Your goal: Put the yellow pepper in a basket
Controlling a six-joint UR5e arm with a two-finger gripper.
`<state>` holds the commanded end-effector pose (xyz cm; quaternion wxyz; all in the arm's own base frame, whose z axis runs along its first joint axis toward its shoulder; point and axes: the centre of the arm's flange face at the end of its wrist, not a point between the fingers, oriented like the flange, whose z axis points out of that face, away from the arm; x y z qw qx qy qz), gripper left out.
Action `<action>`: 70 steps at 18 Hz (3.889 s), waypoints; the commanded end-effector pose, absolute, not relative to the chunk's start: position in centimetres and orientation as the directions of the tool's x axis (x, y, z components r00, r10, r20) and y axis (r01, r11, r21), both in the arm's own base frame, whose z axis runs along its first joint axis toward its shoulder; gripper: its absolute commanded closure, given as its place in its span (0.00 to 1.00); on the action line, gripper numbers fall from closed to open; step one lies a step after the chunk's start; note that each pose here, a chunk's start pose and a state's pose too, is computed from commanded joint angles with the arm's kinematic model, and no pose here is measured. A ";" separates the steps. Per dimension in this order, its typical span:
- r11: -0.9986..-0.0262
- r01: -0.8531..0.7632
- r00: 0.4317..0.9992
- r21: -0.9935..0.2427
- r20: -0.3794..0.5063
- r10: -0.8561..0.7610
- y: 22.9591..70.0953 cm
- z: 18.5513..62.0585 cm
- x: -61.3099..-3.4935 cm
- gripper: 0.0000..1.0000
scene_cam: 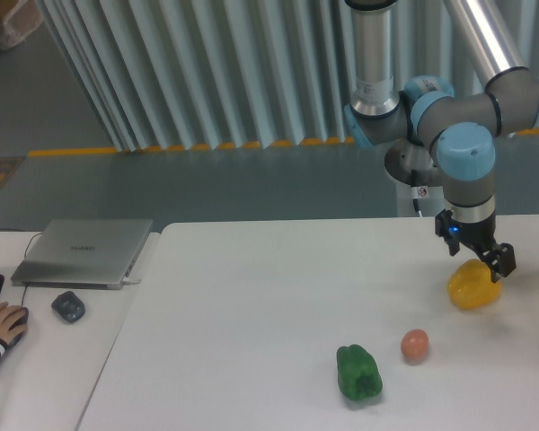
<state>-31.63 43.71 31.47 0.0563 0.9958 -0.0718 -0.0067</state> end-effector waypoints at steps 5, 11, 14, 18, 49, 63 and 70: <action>-0.982 -0.148 0.989 0.117 -0.011 -0.150 44.0 31.6 -31.8 0.00; -0.970 -0.193 0.980 0.145 -0.013 -0.197 45.6 30.8 -32.1 0.00; -0.951 -0.261 0.964 0.166 -0.011 -0.266 45.8 30.6 -32.2 0.00; -0.941 -0.285 0.957 0.181 0.007 -0.289 45.5 29.8 -31.6 0.00; -0.912 -0.327 0.941 0.248 -0.003 -0.339 48.9 35.7 -32.6 0.49; -0.834 -0.549 0.825 0.054 -0.122 -0.551 44.5 42.2 -44.2 0.51; -0.882 -0.468 0.848 0.050 -0.255 -0.464 41.9 39.5 -52.0 0.53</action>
